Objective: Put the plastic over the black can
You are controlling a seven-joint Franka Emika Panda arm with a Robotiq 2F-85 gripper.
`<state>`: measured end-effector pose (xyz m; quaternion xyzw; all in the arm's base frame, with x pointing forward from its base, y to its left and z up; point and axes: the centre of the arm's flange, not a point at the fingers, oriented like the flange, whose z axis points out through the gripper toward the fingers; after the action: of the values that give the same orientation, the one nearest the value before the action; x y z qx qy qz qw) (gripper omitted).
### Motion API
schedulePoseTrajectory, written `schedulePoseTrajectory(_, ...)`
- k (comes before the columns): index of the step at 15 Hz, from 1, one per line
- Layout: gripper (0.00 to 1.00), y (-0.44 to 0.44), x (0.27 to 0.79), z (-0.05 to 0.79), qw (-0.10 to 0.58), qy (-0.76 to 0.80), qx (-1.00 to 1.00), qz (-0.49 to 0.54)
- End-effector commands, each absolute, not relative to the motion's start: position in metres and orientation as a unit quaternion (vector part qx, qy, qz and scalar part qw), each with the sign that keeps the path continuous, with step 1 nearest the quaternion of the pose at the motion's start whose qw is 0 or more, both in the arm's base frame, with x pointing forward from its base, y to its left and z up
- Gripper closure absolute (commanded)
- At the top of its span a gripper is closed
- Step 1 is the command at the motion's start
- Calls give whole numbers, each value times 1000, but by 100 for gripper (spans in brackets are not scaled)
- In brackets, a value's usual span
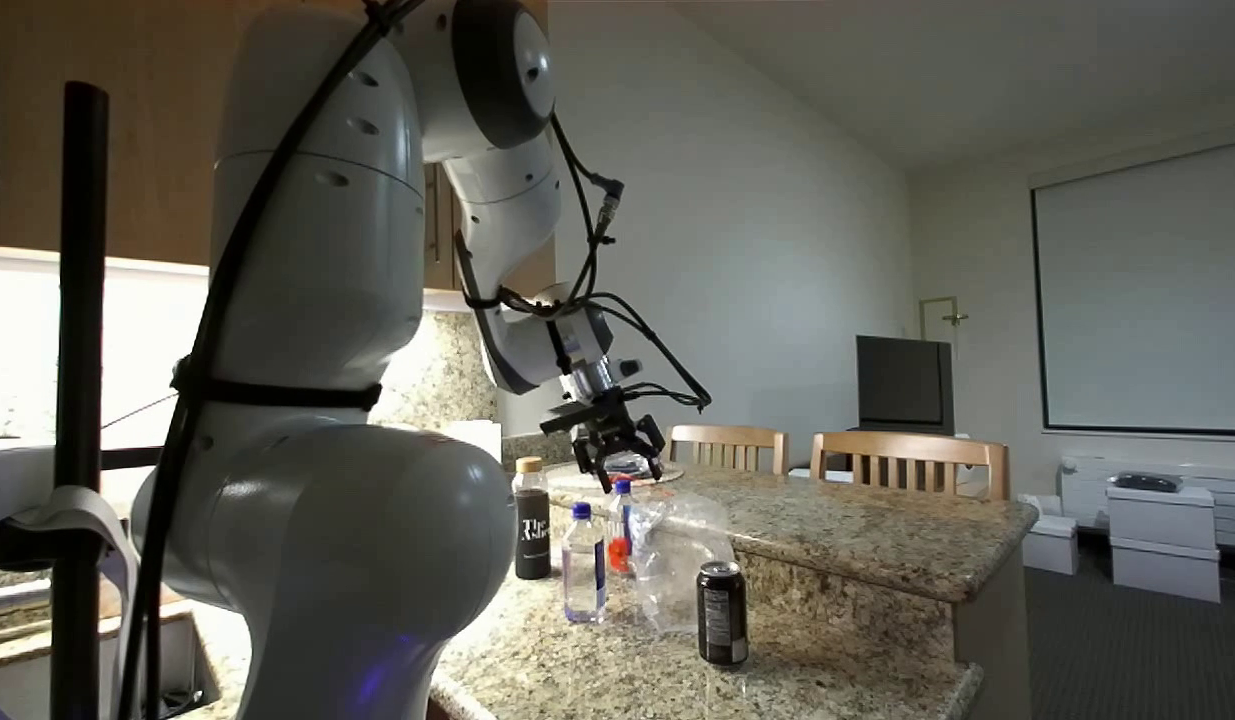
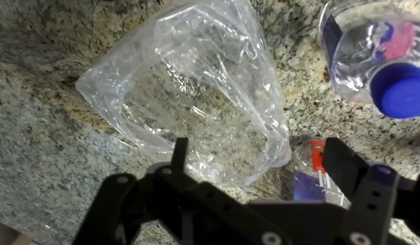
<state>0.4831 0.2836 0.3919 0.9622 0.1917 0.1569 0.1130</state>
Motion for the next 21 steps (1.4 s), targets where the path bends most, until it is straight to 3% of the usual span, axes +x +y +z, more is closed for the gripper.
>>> schedulePoseTrajectory(1,0,265,490,386,90,179,968,148)
schedulePoseTrajectory(12,0,252,501,361,4,173,981,90)
schedulePoseTrajectory(13,25,252,500,358,4,176,981,86)
schedulePoseTrajectory(15,32,252,500,354,8,180,980,78)
schedulePoseTrajectory(21,73,247,501,350,11,178,982,62)
